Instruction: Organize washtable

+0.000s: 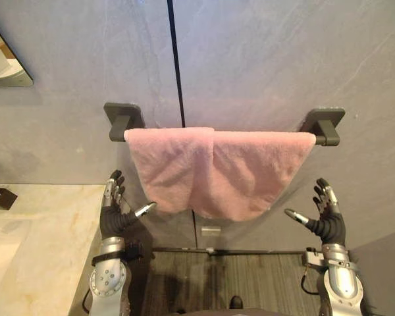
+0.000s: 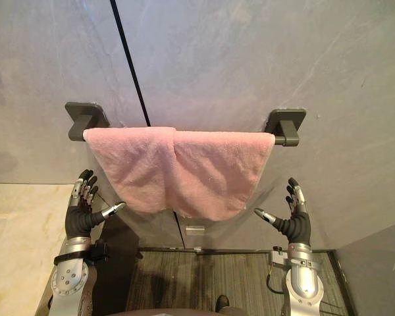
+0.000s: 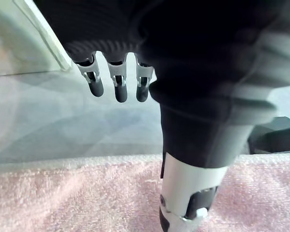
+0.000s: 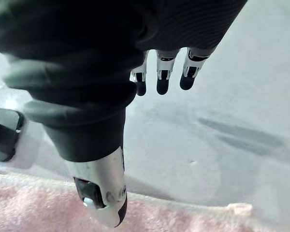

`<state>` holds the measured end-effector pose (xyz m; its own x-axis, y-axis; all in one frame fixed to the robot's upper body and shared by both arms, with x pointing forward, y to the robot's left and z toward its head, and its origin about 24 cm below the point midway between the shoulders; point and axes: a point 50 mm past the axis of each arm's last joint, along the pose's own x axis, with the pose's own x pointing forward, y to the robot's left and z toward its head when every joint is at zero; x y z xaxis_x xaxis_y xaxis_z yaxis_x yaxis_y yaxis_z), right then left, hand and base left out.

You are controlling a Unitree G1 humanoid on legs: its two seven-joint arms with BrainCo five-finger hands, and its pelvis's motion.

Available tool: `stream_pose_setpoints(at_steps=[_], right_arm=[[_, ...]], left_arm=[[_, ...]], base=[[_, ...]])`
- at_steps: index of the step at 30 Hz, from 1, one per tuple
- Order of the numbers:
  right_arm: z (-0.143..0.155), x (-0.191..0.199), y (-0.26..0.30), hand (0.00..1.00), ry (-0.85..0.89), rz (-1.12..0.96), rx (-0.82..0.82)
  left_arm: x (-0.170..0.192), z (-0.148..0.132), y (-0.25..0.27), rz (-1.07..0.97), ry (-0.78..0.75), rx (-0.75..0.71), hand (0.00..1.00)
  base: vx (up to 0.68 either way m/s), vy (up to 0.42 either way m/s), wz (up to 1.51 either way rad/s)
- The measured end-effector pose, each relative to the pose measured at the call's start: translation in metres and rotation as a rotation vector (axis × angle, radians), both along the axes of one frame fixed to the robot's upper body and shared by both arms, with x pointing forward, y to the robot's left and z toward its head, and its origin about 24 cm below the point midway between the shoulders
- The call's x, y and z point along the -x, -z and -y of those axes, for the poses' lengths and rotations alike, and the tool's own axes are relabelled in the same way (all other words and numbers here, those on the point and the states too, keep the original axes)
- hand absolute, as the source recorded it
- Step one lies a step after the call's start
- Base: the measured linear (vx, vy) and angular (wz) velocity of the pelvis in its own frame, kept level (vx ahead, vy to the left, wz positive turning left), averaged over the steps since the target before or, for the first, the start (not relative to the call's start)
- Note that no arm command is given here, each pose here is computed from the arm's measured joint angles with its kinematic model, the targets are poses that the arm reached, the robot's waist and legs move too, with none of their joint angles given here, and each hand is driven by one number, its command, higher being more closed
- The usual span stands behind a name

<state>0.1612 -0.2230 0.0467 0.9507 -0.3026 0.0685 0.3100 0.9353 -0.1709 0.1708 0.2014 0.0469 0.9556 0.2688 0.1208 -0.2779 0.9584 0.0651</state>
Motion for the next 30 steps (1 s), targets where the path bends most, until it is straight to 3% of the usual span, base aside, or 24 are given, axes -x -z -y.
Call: stream_pose_setpoints(at_steps=[10,21,25,30], right_arm=[[0.01,0.024,0.06,0.0,0.09,-0.284,-0.029],[0.006,0.051,0.147,0.0,0.044,-0.719,-0.021],[0.004,0.031,0.147,0.0,0.009,-0.703,-0.003],[-0.005,0.008,0.143,0.0,-0.036,-0.672,0.019]], left_arm=[[0.026,0.0,0.079,-0.361,0.01,0.098,0.0],[0.074,-0.018,0.157,-0.832,-0.003,0.006,0.0],[0.078,-0.025,0.163,-0.879,-0.03,-0.039,0.0],[0.043,-0.038,0.151,-0.793,-0.066,-0.098,0.0]], base=[[0.0,0.0,0.0],[-0.02,0.002,-0.09],[-0.1,-0.011,-0.41],[-0.17,-0.046,-0.02]])
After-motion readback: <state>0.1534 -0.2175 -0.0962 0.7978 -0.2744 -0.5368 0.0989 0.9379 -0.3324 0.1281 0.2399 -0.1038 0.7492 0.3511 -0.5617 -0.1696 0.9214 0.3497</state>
